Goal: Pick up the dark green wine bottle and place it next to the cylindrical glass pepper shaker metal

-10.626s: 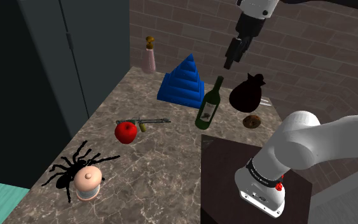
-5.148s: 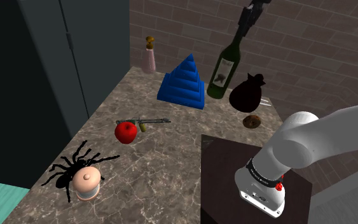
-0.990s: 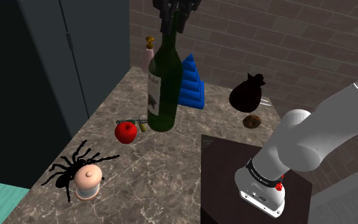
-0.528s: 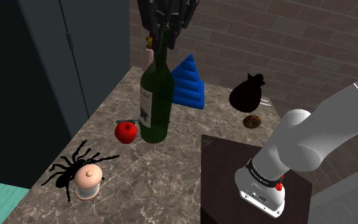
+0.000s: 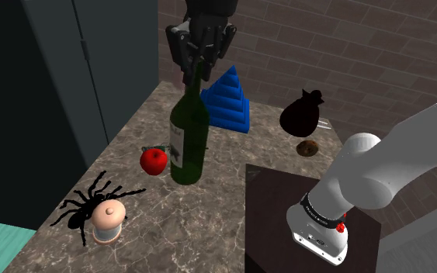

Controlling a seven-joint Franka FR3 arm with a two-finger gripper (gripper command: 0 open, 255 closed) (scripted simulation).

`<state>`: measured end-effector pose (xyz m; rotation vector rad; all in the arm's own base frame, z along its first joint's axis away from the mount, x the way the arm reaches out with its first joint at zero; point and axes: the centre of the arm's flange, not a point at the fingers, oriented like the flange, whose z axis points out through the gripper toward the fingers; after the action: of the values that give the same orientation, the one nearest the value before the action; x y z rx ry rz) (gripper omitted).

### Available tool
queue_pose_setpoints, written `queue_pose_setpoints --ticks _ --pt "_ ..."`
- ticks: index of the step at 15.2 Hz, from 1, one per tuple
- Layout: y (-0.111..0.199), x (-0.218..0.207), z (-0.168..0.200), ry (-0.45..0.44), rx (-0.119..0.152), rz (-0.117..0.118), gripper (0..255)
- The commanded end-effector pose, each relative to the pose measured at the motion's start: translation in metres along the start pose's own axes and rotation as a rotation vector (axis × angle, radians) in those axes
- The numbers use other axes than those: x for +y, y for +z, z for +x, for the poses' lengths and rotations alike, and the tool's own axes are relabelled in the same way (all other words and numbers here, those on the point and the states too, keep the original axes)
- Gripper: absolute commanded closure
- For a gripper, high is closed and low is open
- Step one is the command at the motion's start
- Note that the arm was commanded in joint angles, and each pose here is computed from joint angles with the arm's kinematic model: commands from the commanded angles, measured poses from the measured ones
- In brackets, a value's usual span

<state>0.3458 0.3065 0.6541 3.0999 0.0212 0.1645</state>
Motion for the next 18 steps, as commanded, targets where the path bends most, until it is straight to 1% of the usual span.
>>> queue_pose_setpoints --ticks 1,18 --pt "0.011 0.001 0.000 0.000 0.001 0.001 255" --pt "0.100 -0.003 -0.010 0.000 0.001 0.001 255"
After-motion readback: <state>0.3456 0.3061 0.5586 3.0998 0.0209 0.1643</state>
